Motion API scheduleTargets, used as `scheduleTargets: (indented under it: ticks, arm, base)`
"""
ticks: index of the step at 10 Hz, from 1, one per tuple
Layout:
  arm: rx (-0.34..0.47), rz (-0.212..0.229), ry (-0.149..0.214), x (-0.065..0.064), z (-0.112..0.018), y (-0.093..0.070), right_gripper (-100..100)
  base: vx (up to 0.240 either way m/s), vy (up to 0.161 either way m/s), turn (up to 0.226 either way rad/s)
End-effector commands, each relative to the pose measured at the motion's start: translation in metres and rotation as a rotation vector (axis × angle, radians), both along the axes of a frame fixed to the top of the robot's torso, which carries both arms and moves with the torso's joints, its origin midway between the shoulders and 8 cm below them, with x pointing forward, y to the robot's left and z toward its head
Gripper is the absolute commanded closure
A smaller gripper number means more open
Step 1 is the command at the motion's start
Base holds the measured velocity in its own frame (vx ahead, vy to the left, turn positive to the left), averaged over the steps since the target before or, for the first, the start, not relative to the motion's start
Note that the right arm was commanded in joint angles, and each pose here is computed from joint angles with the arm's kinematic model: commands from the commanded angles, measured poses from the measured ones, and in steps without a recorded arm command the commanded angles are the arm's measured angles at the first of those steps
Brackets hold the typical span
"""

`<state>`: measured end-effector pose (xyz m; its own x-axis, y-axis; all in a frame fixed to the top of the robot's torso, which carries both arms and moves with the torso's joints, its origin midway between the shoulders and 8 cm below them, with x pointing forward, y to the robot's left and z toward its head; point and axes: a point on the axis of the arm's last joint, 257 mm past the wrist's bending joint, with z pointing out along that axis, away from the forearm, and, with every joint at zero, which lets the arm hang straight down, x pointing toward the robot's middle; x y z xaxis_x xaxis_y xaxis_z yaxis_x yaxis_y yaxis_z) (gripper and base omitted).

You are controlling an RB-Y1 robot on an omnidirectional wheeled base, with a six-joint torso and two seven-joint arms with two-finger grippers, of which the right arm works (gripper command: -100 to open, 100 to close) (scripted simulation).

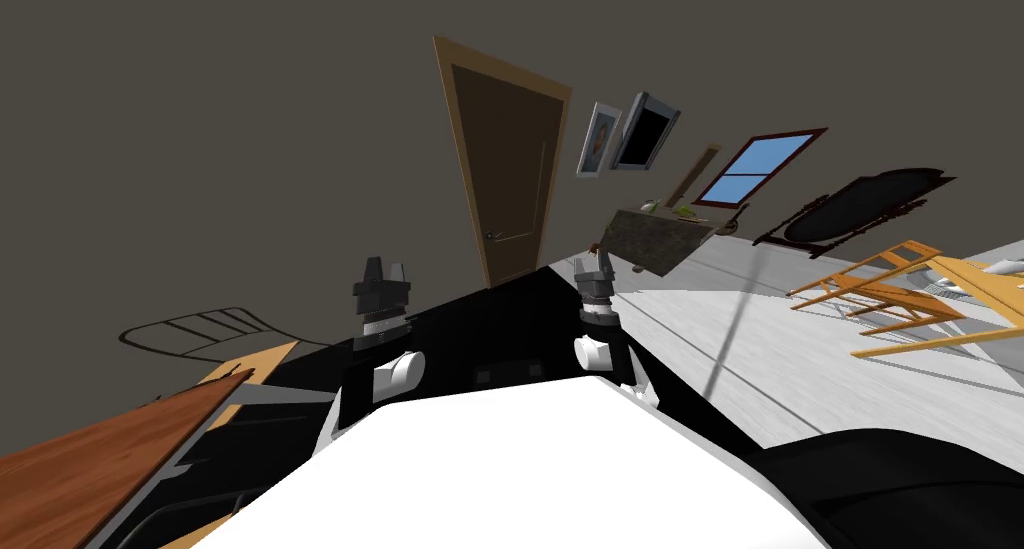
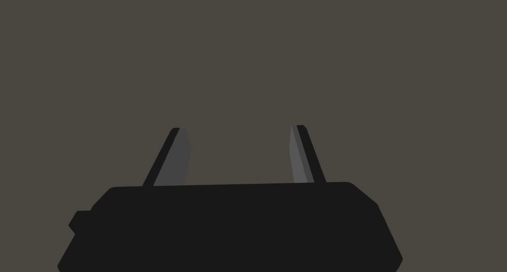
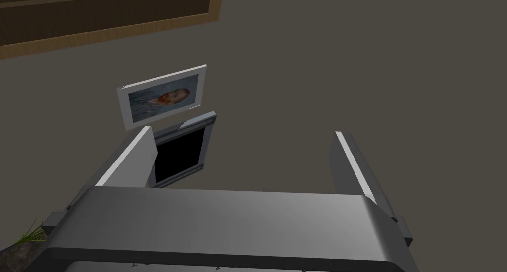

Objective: Pull the door open

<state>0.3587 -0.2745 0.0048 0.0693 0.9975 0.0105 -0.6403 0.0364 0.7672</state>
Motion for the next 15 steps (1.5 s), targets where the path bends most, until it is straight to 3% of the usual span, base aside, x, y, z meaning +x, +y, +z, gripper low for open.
scheduleTargets:
  ticks: [1, 6, 15]
  arm:
    - [-0.001, 0.004, 0.015, 0.007, -0.01, -0.001, -100]
    - [-0.002, 0.018, 0.063, 0.029, -0.04, 0.0, -100]
    - [-0.01, 0.04, 0.172, 0.076, -0.108, -0.001, -100]
  base:
    - [0.073, 0.014, 0.057]
    - [0.083, 0.009, 0.057]
    - [0.097, 0.017, 0.071]
